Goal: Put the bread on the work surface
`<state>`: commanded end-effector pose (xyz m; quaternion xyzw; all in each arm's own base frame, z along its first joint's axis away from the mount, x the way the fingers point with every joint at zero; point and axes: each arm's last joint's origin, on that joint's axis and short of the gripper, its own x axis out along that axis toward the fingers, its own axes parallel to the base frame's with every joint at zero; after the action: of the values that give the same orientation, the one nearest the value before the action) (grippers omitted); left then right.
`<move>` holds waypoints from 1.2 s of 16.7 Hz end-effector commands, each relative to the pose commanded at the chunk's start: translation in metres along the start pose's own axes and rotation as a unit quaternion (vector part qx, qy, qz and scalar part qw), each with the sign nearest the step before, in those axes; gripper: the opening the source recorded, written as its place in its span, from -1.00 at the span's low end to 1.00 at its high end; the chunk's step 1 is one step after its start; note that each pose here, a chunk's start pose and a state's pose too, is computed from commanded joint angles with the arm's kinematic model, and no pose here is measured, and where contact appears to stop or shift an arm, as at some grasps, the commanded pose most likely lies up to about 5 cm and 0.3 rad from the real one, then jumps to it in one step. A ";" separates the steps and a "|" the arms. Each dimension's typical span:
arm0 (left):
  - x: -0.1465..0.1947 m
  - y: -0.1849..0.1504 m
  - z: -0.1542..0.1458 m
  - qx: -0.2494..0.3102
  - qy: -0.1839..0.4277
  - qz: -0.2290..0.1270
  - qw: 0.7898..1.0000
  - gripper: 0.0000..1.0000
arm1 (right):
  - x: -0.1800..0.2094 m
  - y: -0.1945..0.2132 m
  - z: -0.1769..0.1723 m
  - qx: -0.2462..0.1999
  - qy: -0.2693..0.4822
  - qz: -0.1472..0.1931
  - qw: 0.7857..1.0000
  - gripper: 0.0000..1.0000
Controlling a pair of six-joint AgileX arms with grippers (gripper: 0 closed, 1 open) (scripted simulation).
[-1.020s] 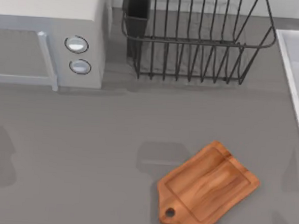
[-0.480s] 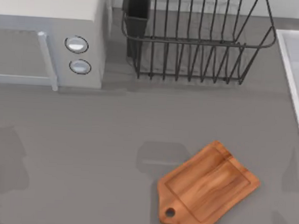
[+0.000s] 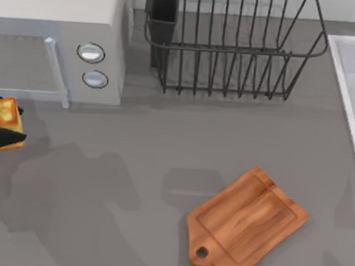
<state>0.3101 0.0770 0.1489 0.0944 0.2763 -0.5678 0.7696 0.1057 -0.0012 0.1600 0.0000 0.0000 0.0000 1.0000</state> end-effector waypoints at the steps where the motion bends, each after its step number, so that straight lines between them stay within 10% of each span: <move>1: 0.016 -0.004 0.013 -0.007 0.028 -0.013 0.999 -1.00 | 0.000 0.000 0.000 0.000 0.000 0.000 1.000 1.00; 7: 0.122 -0.051 0.094 -0.055 0.190 0.007 0.980 -1.00 | 0.000 0.000 0.000 0.000 0.000 0.000 1.000 1.00; 13: 0.222 -0.139 0.156 -0.128 0.219 0.169 0.953 -1.00 | 0.000 0.000 0.000 0.000 0.000 0.000 1.000 1.00; 20: 0.304 -0.256 0.161 -0.231 0.089 0.375 0.893 -1.00 | 0.000 0.000 0.000 0.000 0.000 0.000 1.000 1.00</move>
<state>0.1855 -0.3334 0.1640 0.0611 0.4114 -0.1461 0.8976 0.1057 -0.0012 0.1600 0.0000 0.0000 0.0000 1.0000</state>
